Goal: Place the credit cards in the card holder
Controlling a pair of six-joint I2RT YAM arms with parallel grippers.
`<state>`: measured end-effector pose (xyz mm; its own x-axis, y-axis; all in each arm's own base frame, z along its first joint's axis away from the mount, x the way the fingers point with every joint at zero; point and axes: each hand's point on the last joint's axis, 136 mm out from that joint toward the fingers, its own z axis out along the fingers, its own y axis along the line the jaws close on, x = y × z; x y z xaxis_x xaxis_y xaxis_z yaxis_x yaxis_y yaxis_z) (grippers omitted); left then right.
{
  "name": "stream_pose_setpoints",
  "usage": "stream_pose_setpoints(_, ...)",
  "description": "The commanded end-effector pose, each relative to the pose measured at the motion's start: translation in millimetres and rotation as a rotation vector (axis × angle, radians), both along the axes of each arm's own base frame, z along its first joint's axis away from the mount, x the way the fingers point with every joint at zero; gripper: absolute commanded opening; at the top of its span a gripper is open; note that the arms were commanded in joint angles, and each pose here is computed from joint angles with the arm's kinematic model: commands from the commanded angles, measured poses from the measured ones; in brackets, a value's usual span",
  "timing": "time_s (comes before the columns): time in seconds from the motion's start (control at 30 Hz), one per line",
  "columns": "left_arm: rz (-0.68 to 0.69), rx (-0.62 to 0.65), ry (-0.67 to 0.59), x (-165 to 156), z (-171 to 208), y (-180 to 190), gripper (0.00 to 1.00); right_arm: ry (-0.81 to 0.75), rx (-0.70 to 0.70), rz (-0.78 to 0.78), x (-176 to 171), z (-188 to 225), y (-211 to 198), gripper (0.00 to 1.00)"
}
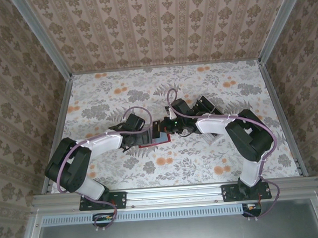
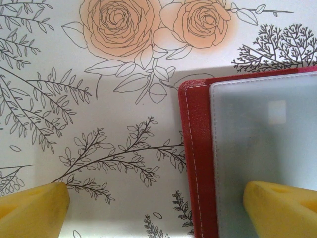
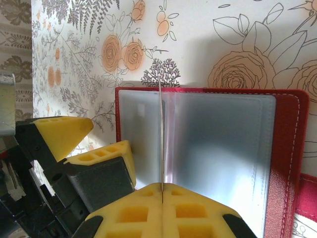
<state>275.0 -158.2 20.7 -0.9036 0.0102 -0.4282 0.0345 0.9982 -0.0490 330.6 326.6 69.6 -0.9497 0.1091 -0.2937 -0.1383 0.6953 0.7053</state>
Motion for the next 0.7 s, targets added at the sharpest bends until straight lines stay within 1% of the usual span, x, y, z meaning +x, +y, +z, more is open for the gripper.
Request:
stream_pose_setpoints(0.0,0.014,0.068,0.08,-21,-18,19,1.0,-0.015,0.04,0.007,1,11,4,0.0)
stream_pose_setpoints(0.23,0.013,0.067,0.078,-20,-17,19,1.0,0.008,0.05,0.01,1,-1,8,0.0)
stream_pose_setpoints(0.67,0.011,0.065,0.077,-19,-17,18,1.0,0.044,0.015,0.011,-6,-27,2,0.0)
